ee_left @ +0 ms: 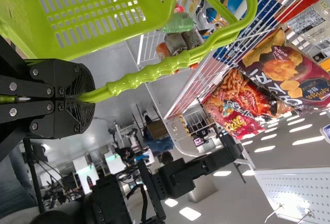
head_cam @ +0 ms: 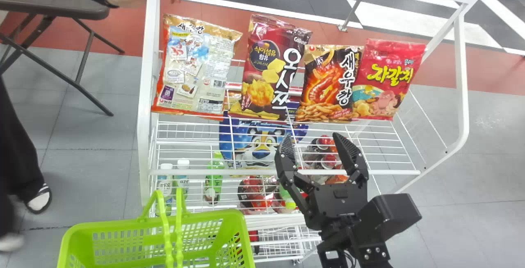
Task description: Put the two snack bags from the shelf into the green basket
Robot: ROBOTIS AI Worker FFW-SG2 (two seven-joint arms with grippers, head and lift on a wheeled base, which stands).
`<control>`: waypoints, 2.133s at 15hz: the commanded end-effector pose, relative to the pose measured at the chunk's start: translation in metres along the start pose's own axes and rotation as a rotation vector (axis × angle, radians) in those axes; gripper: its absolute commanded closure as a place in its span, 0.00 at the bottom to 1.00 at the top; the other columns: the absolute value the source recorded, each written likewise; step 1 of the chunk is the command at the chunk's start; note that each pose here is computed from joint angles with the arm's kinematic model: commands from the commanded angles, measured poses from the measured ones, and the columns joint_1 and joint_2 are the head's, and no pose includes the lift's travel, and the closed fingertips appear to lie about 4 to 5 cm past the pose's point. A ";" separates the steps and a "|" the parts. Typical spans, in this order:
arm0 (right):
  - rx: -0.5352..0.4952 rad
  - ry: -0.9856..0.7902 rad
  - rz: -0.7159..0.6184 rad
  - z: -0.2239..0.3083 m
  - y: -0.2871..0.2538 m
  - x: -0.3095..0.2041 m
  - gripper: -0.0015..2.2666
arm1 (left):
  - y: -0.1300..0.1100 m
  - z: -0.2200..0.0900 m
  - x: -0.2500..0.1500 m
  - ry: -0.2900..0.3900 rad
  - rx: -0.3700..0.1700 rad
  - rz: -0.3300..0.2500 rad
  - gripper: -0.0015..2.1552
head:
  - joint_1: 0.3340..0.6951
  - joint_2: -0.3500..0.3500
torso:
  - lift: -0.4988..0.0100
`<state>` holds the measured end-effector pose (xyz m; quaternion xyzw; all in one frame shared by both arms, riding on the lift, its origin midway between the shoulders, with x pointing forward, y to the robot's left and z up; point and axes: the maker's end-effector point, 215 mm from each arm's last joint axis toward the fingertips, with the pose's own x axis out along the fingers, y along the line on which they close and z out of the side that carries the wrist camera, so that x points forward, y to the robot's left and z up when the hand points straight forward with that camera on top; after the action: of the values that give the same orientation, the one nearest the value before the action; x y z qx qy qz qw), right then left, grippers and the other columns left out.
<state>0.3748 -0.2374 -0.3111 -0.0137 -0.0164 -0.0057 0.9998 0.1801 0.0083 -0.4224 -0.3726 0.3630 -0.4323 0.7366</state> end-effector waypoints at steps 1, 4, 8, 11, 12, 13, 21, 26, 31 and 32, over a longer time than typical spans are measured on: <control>-0.001 0.000 -0.001 0.000 -0.001 0.000 0.06 | 0.000 0.000 0.000 0.001 0.000 0.001 0.88 | 1.00 0.00 | 0.96; -0.004 -0.002 -0.002 0.001 -0.002 0.001 0.06 | 0.000 0.000 0.000 0.001 0.000 0.001 0.88 | 1.00 0.00 | 0.96; -0.008 -0.007 -0.010 0.003 -0.008 0.002 0.06 | 0.000 0.000 -0.001 -0.001 0.000 0.000 0.88 | 1.00 0.00 | 0.96; -0.027 -0.012 -0.038 0.001 -0.026 0.016 0.06 | 0.000 0.000 -0.001 -0.001 0.000 0.000 0.88 | 1.00 0.00 | 0.96; -0.038 -0.012 -0.050 -0.001 -0.033 0.023 0.06 | 0.000 0.000 -0.001 0.000 -0.001 0.000 0.88 | 1.00 0.00 | 0.96; -0.051 -0.021 -0.061 0.000 -0.042 0.031 0.06 | 0.000 -0.001 0.000 0.000 -0.002 -0.001 0.88 | 1.00 0.00 | 0.96; -0.054 0.083 -0.074 -0.036 -0.101 0.118 0.06 | 0.005 -0.007 -0.004 0.011 -0.011 0.020 0.88 | 1.00 0.00 | 0.96; -0.063 0.098 -0.091 -0.051 -0.127 0.163 0.06 | 0.010 -0.010 -0.004 0.018 -0.013 0.039 0.88 | 1.00 0.00 | 0.96; -0.067 0.129 -0.100 -0.070 -0.143 0.188 0.06 | 0.013 -0.013 -0.004 0.025 -0.018 0.044 0.88 | 1.00 0.00 | 0.96; -0.066 0.132 -0.101 -0.071 -0.145 0.190 0.06 | 0.013 -0.013 -0.004 0.025 -0.018 0.045 0.88 | 1.00 0.00 | 0.96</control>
<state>0.5614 -0.3832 -0.3697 -0.0450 0.0464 -0.0561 0.9963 0.1724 0.0138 -0.4380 -0.3656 0.3837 -0.4173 0.7382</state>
